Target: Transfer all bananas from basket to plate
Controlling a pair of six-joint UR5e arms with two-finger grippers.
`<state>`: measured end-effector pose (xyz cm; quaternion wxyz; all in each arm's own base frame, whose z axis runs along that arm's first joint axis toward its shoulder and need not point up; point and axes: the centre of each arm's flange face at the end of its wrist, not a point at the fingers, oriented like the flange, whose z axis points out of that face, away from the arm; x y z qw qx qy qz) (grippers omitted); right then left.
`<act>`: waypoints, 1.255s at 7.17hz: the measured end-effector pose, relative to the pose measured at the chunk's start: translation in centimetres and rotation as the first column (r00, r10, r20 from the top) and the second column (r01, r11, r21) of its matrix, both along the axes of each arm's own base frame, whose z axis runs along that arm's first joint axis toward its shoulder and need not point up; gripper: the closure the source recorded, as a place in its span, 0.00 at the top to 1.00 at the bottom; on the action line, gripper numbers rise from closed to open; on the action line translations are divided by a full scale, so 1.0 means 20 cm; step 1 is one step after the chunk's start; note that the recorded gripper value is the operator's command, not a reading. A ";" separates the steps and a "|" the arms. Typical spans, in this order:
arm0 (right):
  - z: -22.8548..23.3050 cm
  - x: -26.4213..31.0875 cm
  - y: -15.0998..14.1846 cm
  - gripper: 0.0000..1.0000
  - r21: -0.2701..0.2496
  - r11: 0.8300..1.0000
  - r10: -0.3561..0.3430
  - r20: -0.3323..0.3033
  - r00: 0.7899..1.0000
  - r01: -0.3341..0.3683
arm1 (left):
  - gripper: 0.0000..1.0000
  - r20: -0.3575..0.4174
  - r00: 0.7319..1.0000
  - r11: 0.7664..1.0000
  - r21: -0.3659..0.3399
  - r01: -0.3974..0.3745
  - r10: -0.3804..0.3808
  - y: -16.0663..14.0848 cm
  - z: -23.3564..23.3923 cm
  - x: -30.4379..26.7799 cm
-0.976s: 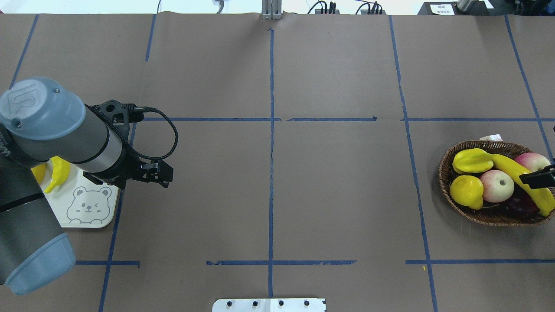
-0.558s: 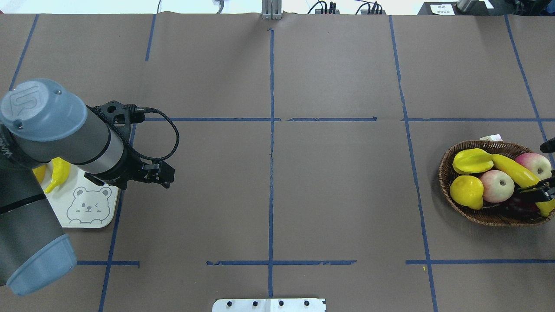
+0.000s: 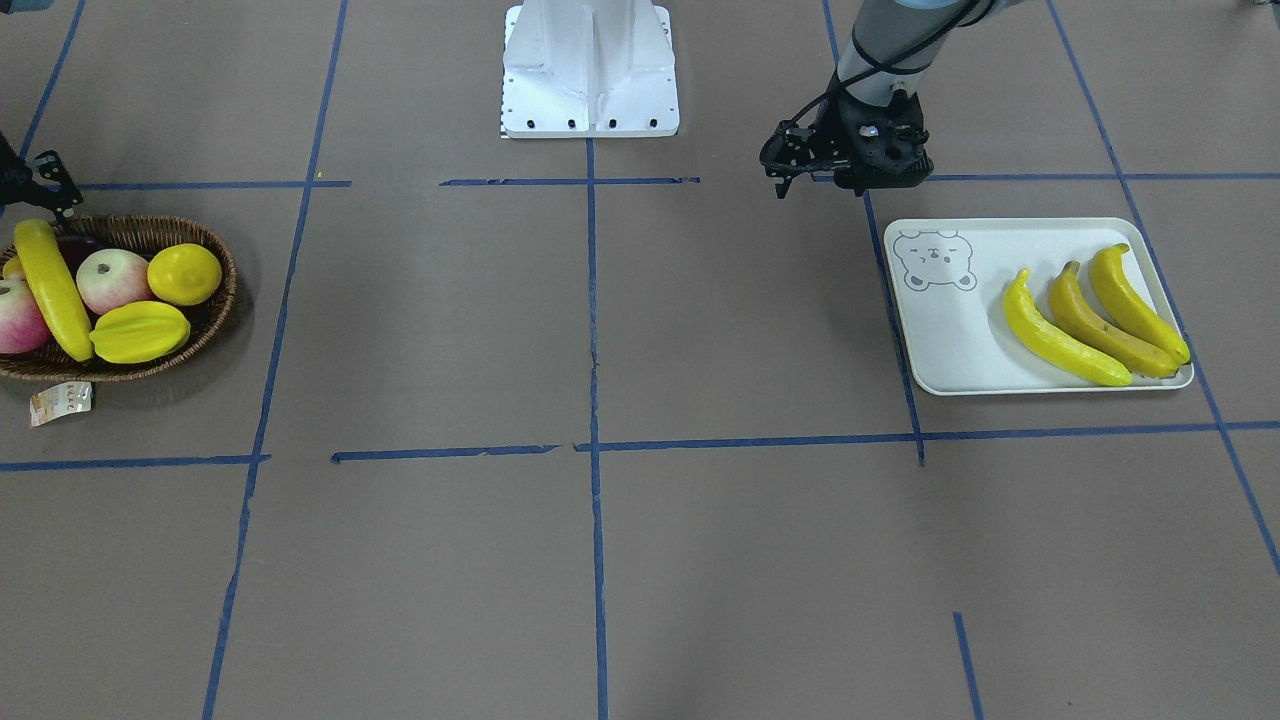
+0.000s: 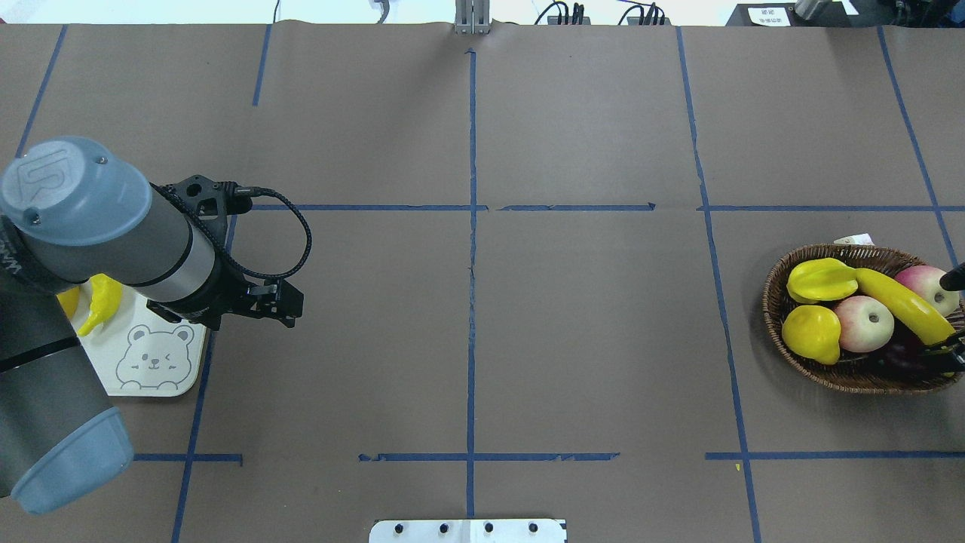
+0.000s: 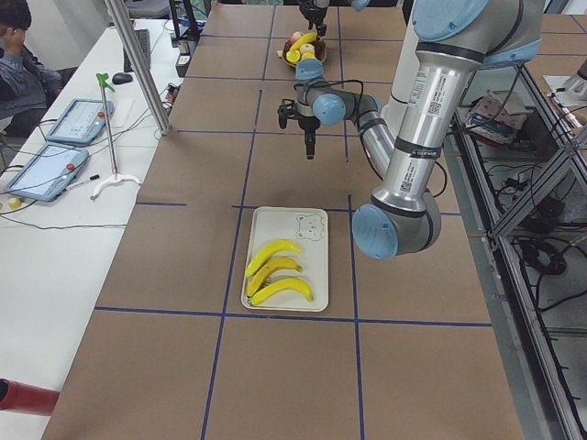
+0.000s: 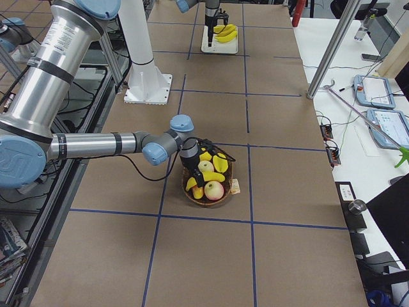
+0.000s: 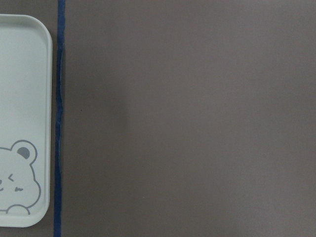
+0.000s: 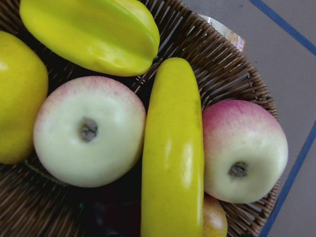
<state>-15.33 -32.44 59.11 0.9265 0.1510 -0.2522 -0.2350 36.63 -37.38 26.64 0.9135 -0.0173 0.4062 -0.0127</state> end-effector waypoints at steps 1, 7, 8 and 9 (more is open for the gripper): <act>-0.01 -0.02 -0.01 0.73 0.000 1.000 -0.004 0.006 1.000 0.004 | 1.00 0.000 1.000 1.000 0.000 0.000 0.000 0.00 0.00 0.00; -0.01 -0.04 -0.02 0.23 -0.002 1.000 -0.008 0.015 1.000 0.008 | 1.00 0.000 1.000 1.000 0.000 0.000 0.000 0.01 0.00 -0.01; -0.01 -0.04 -0.02 0.23 -0.003 1.000 -0.009 0.019 1.000 0.009 | 1.00 -0.002 1.000 1.000 0.001 0.000 0.000 0.01 0.00 -0.01; -0.01 -0.04 -0.02 0.21 -0.003 1.000 -0.010 0.020 1.000 0.010 | 1.00 -0.003 1.000 1.000 0.002 0.000 0.000 0.01 -0.01 -0.01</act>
